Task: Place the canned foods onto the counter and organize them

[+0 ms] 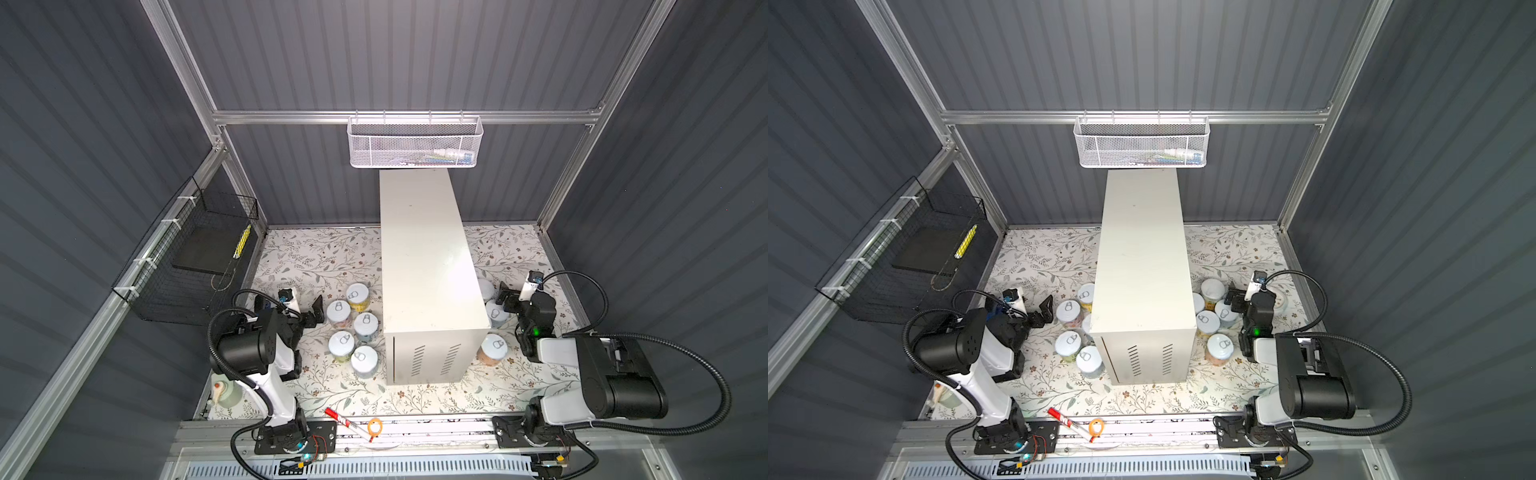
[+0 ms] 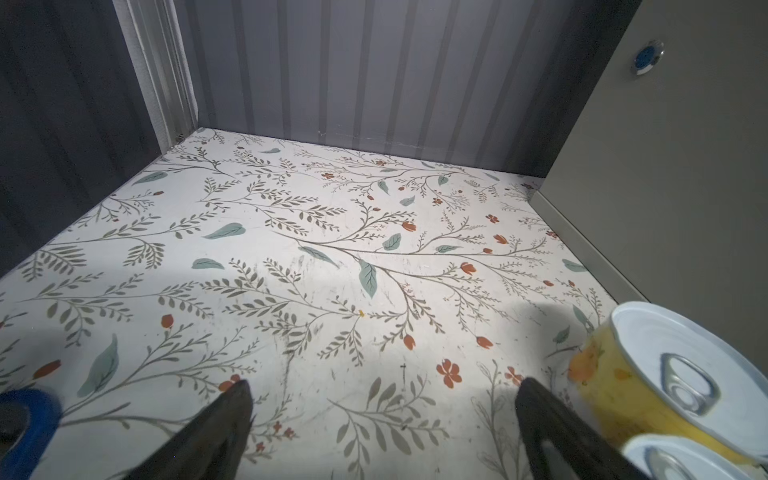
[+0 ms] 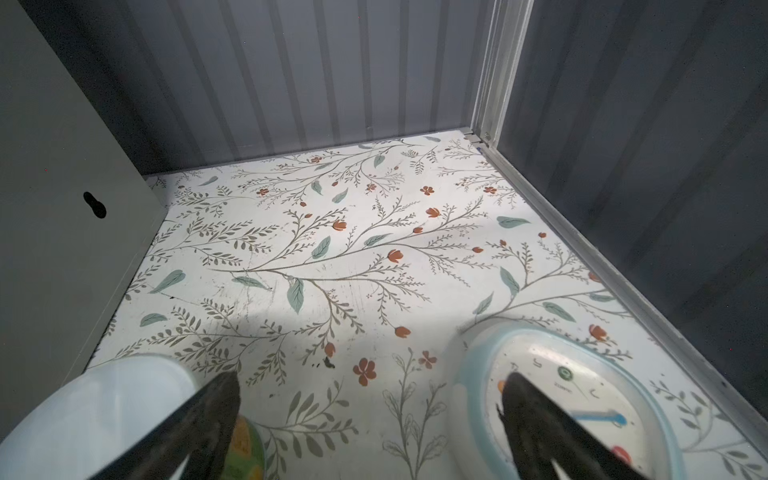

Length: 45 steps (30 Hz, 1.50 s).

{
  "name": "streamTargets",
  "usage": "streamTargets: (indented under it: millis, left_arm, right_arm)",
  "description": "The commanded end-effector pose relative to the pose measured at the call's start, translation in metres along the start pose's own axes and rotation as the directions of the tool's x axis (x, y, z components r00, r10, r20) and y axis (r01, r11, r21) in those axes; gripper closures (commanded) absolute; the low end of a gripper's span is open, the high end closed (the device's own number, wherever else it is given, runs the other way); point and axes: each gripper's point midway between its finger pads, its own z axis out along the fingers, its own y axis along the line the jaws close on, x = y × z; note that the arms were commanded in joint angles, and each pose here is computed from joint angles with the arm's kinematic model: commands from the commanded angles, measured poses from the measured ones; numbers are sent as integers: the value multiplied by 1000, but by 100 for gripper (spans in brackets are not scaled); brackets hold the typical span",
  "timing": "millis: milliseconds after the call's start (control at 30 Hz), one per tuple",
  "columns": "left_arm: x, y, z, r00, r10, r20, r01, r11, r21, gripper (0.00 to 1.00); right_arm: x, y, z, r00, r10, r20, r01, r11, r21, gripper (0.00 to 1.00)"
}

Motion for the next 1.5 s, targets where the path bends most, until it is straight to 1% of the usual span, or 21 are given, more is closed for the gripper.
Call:
streamTargets:
  millis: [0, 100, 267, 333, 367, 433, 467, 533, 600, 700, 967, 1067, 1133, 1200, 1233, 1267, 1300, 1367, 1400, 1433, 1467]
  left_arm:
    - [-12, -3, 3, 999, 14, 36, -14, 1000, 13, 0]
    - [-9, -3, 6, 1000, 19, 12, -19, 1000, 8, 1]
    - [-11, -5, 4, 999, 22, 32, -22, 1000, 16, 1]
    - [-11, -5, 8, 1000, 21, 16, -22, 1000, 18, 0]
    - [-9, -7, 13, 1000, 30, -8, -29, 999, 30, 0]
    - [4, -23, 31, 988, 82, -131, -69, 992, 103, 0]
    - [7, -25, 41, 979, 101, -178, -84, 991, 100, 1]
    - [12, -30, 47, 965, 156, -211, -149, 988, 50, 0]
    - [10, -30, 47, 968, 152, -202, -145, 988, 49, 0]
    - [10, -19, 48, 969, 126, -213, -133, 991, -19, 0]
    - [10, -18, 48, 969, 126, -211, -134, 991, -23, 0]
    - [7, -5, 47, 973, 97, -209, -121, 987, -108, 0]
    - [-3, 7, 42, 979, 63, -192, -102, 975, -196, 0]
    - [-16, 21, 36, 978, 26, -207, -87, 953, -291, 0]
    - [-25, 30, 33, 972, 12, -237, -97, 932, -348, 0]
    - [-30, 34, 30, 963, 1, -269, -107, 919, -380, 0]
    - [-37, 38, 26, 964, -19, -266, -96, 906, -413, 0]
    - [-53, 34, 23, 977, -63, -206, -29, 910, -414, 1]
    - [-57, 31, 23, 977, -102, -187, 17, 911, -411, 0]
    - [-59, 31, 26, 964, -179, -195, 87, 910, -405, 0]
    - [-56, 29, 29, 939, -240, -245, 134, 915, -380, 0]
  right_arm:
    - [-9, 0, 1, 1000, -5, 26, 5, 1000, -3, 1]
    - [-9, 0, 1, 1000, -5, 28, 5, 1000, -3, 1]
    - [-9, 0, 1, 1000, -5, 28, 5, 1000, -2, 1]
    - [-9, 0, 1, 1000, -5, 26, 5, 1000, -2, 1]
    - [-8, 0, 1, 1000, -4, 26, 4, 1000, -3, 1]
    - [-9, 0, 1, 1000, -5, 25, 5, 1000, -3, 1]
    - [-8, 0, 1, 1000, -5, 24, 5, 1000, -4, 1]
    - [-9, 0, 1, 1000, -5, 25, 5, 1000, -4, 1]
    - [-9, 0, 1, 1000, -5, 25, 5, 1000, -3, 1]
    - [-9, 0, 1, 1000, -5, 25, 5, 1000, -3, 1]
    - [-8, 0, 2, 1000, -5, 23, 5, 1000, -3, 1]
    - [-9, 0, 2, 1000, -5, 24, 5, 1000, -3, 1]
    - [-9, 0, 1, 1000, -7, 25, 7, 1000, -4, 1]
    - [-12, -3, 0, 999, -2, 38, 1, 1000, 17, 1]
    - [-16, -9, -2, 999, 11, 42, -13, 998, 55, 1]
    - [-19, -13, -3, 999, 18, 36, -21, 997, 80, 1]
    - [-26, -17, -5, 999, 22, 22, -25, 994, 107, 1]
    - [-38, -24, -11, 1000, 28, 8, -29, 986, 165, 1]
    - [-50, -30, -16, 999, 40, 24, -45, 976, 215, 1]
    - [-62, -36, -24, 996, 73, 50, -83, 964, 252, 1]
    - [-70, -39, -30, 994, 94, 59, -107, 957, 271, 1]
